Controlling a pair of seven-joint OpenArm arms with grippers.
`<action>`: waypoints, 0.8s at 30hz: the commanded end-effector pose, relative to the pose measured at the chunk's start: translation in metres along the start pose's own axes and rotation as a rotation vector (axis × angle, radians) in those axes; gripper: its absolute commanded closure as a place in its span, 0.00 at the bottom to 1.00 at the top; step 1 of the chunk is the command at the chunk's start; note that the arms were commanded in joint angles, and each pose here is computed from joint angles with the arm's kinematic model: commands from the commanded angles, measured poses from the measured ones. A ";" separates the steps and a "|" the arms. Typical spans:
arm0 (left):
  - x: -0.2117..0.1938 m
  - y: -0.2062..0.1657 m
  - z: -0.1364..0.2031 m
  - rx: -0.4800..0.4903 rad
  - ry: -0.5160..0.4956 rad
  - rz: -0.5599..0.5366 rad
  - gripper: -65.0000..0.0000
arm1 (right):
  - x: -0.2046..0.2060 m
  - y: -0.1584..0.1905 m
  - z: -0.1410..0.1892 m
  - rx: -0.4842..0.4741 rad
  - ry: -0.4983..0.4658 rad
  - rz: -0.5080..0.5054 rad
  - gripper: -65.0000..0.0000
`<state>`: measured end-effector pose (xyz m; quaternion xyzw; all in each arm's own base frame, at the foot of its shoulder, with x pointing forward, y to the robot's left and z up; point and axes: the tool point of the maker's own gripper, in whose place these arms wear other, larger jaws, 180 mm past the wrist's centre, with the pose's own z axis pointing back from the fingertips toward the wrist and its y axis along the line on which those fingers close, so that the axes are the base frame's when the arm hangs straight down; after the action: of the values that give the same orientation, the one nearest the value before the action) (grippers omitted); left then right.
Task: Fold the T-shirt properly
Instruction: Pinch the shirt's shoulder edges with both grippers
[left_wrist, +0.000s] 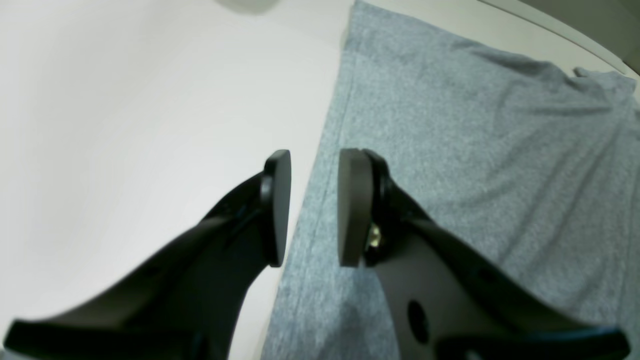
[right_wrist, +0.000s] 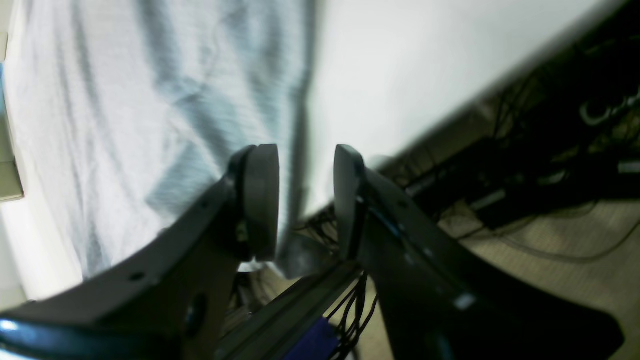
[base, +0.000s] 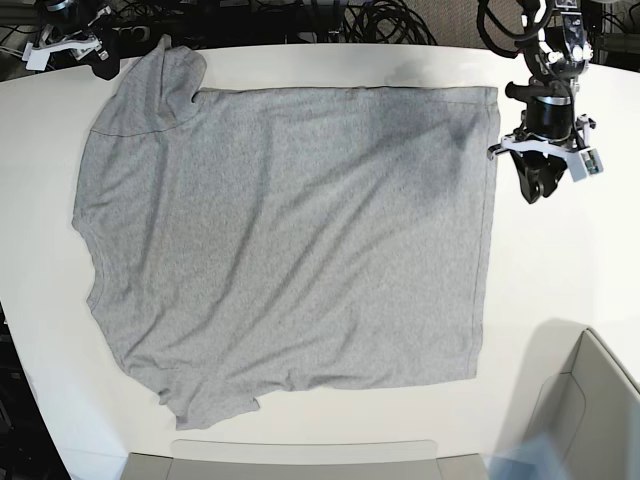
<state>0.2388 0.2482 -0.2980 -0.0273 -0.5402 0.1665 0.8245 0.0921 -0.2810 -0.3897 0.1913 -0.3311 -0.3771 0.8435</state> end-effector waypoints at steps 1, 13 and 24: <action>0.012 -0.004 0.001 -0.015 -0.042 -0.014 0.76 | 0.012 0.004 0.000 0.028 -0.026 0.012 0.71; 0.013 -0.001 0.001 -0.008 -0.045 -0.015 0.76 | -0.006 -0.001 -0.027 0.032 0.043 -0.014 0.71; -0.001 0.005 0.008 0.007 -0.004 -0.021 0.75 | -0.035 0.018 -0.048 0.069 0.131 0.018 0.71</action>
<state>0.2273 0.2489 -0.3067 -0.0236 -0.5249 0.1668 0.8343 0.1325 -0.2404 -0.4183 0.2563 -0.3230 -0.3494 0.8414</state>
